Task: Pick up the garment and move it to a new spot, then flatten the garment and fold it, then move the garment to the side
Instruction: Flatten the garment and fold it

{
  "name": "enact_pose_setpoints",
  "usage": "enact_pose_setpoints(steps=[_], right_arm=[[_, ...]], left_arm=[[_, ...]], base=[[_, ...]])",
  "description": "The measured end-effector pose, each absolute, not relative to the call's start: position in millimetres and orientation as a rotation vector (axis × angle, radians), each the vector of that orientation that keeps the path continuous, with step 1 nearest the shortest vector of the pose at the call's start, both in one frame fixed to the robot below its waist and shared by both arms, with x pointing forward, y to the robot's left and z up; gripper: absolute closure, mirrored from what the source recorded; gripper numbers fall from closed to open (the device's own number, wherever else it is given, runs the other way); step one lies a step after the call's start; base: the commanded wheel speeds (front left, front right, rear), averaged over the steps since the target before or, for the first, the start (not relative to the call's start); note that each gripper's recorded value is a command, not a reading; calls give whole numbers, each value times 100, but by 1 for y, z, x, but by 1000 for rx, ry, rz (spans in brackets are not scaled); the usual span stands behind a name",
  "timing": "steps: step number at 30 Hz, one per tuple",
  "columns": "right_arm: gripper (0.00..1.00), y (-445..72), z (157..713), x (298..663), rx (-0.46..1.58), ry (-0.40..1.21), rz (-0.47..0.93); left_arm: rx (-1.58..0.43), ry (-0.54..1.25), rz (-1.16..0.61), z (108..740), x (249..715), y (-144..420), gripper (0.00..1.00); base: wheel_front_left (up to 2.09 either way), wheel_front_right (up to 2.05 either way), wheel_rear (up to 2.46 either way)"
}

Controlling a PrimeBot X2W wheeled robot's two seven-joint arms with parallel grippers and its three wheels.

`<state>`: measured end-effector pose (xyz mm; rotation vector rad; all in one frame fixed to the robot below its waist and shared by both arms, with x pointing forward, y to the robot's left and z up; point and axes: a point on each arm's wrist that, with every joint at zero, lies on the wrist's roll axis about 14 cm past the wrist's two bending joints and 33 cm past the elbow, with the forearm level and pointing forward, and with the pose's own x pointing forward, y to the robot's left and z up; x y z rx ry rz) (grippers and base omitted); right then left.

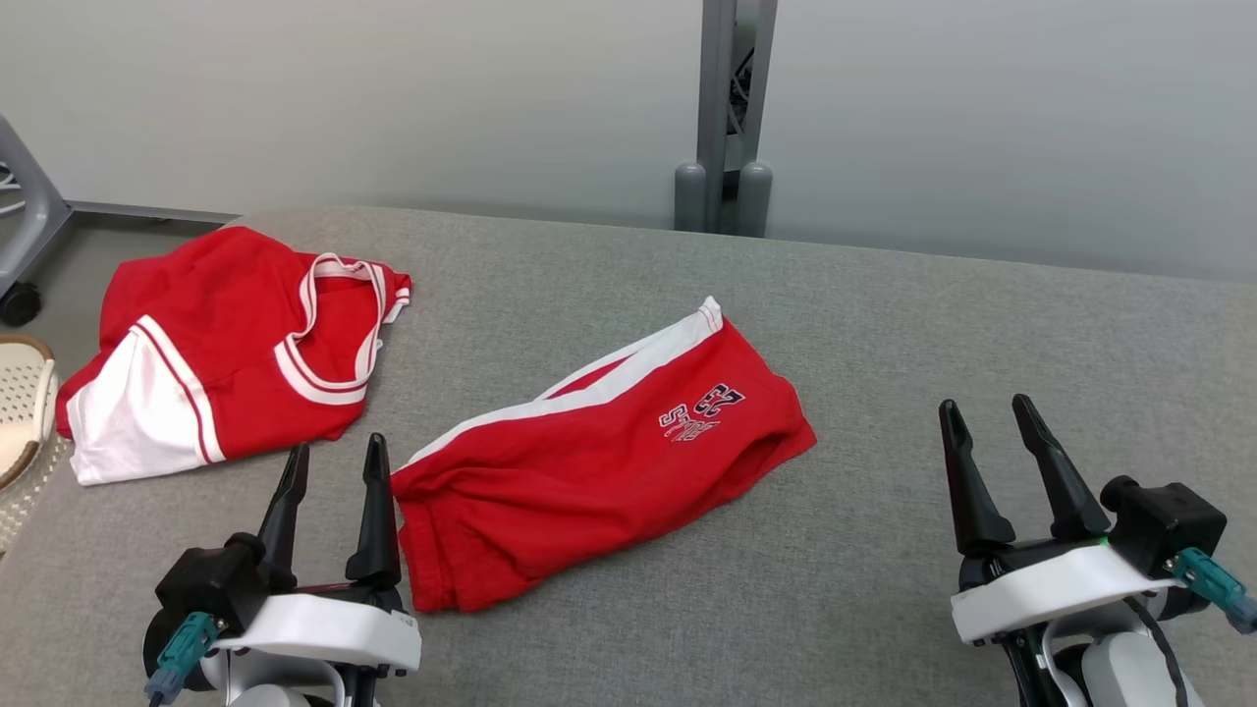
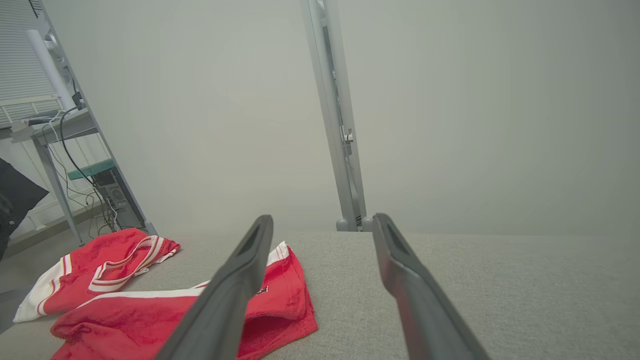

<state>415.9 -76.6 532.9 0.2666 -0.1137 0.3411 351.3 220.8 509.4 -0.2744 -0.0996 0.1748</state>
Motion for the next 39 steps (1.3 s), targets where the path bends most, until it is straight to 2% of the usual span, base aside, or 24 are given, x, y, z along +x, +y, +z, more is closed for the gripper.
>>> enact_pose_setpoints(steps=[3, 7, 9, 10, 11, 21, 29, 39], right_arm=[[0, -69, 529, 418, 310, -73, 359], [0, -55, 514, 424, 558, 76, 374], [0, -51, 506, 425, 601, 132, 380], [0, -46, 498, 425, 625, 185, 391], [0, -37, 480, 426, 685, 305, 400], [0, -16, 408, 449, 790, 698, 346], [0, 23, 398, 473, 838, 815, 350], [0, 52, 391, 496, 854, 839, 336]], left_arm=[[-269, -101, 178, 509, 351, 225, 0], [-266, -92, 179, 506, 349, 226, 0], [-269, -87, 180, 505, 348, 226, 0], [-271, -81, 182, 503, 348, 226, 0], [-275, -72, 185, 500, 346, 226, 0], [-278, -33, 226, 488, 338, 233, 0], [-271, -16, 299, 482, 326, 251, 0], [-263, 3, 336, 478, 325, 260, 0]], base=[[0, 0, 0], [0, 0, 0], [0, 0, 0], [0, 0, 0], [0, 0, 0], [0, 0, 0], [0, 0, 0], [0, 0, 0]])
